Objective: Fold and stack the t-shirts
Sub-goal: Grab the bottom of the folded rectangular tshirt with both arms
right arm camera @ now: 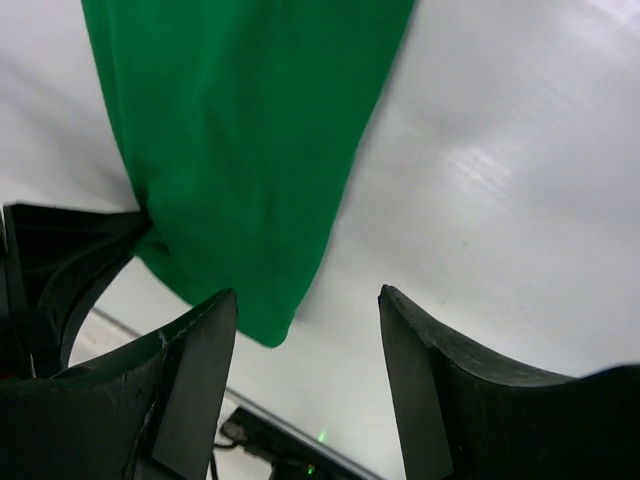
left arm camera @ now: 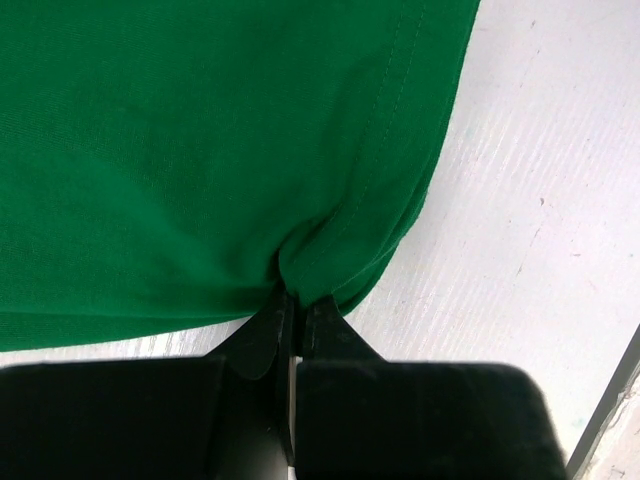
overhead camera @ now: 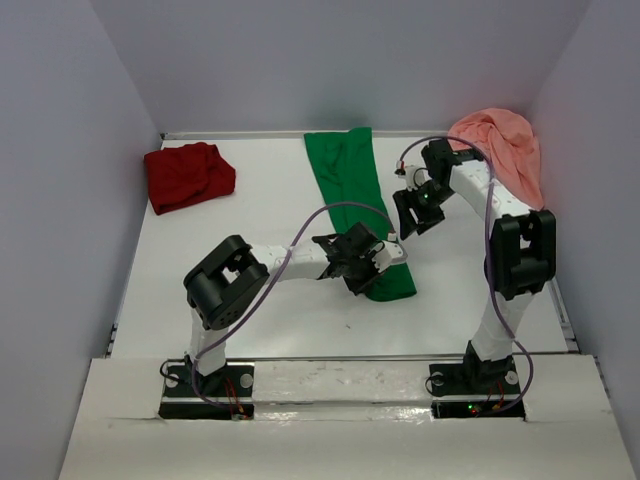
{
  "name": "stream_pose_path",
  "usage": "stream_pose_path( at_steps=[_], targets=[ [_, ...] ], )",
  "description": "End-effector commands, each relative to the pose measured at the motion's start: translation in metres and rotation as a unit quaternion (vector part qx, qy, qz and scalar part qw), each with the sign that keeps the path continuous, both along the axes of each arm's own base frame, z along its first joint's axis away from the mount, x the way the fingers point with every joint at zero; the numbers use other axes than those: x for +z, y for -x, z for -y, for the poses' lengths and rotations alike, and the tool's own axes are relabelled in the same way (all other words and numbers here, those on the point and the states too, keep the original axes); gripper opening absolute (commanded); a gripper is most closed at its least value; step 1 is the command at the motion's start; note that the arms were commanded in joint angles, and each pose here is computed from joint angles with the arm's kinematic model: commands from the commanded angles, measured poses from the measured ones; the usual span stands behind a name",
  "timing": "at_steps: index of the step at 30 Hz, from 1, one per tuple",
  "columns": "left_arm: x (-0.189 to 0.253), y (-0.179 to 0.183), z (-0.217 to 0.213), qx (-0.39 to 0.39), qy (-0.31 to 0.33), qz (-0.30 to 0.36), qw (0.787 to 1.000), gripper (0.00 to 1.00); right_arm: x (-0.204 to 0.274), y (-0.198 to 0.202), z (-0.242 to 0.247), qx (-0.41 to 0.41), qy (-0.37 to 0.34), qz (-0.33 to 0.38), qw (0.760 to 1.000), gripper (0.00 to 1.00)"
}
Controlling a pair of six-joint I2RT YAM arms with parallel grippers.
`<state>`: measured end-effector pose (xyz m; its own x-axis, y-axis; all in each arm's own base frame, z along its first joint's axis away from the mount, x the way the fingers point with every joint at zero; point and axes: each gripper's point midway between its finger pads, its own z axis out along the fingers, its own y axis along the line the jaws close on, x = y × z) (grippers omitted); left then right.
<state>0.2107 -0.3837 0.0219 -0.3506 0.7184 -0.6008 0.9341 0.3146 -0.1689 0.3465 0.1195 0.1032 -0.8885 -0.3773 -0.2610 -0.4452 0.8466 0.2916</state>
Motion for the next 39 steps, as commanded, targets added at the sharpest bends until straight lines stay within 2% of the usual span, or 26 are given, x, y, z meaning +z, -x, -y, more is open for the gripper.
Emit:
stream_pose_path(
  at_steps=[1,3,6,10,16,22,26,28,32,33,39],
  targets=[
    [-0.044,0.043,-0.042,-0.010,-0.091,-0.078,0.993,0.00,-0.004,0.056,0.001,0.030,-0.017,-0.131,0.991,0.65],
    [-0.044,0.043,-0.042,-0.009,-0.091,-0.081,0.993,0.00,-0.005,0.070,-0.001,0.043,-0.030,-0.156,0.986,0.65],
    [-0.043,0.041,-0.039,-0.007,-0.085,-0.082,0.993,0.00,-0.001,0.085,-0.002,0.080,-0.052,-0.158,0.983,0.65],
    [-0.040,0.038,-0.039,-0.003,-0.080,-0.080,0.994,0.00,-0.005,0.090,0.003,0.107,-0.049,-0.132,0.984,0.64],
    [-0.038,0.035,-0.043,0.003,-0.079,-0.075,0.994,0.00,-0.005,0.093,0.005,0.167,-0.060,-0.054,0.983,0.66],
    [-0.034,0.028,-0.043,0.011,-0.076,-0.069,0.995,0.00,-0.019,0.120,0.002,0.155,-0.082,-0.120,0.977,0.67],
    [-0.031,0.025,-0.040,0.014,-0.070,-0.067,0.995,0.00,-0.047,0.129,0.008,0.119,-0.055,-0.172,0.976,0.67],
    [-0.030,0.025,-0.040,0.014,-0.069,-0.066,0.995,0.00,-0.053,0.129,0.012,0.116,-0.043,-0.169,0.978,0.67],
    [-0.028,0.023,-0.041,0.017,-0.066,-0.065,0.996,0.00,-0.052,0.110,0.010,0.093,-0.036,-0.108,0.989,0.67],
    [-0.027,0.023,-0.041,0.017,-0.065,-0.064,0.996,0.00,-0.048,0.098,0.006,0.087,-0.041,-0.074,0.993,0.67],
    [-0.026,0.021,-0.038,0.018,-0.062,-0.065,0.996,0.00,-0.033,0.080,-0.007,0.071,-0.074,-0.021,0.994,0.68]
  ],
)
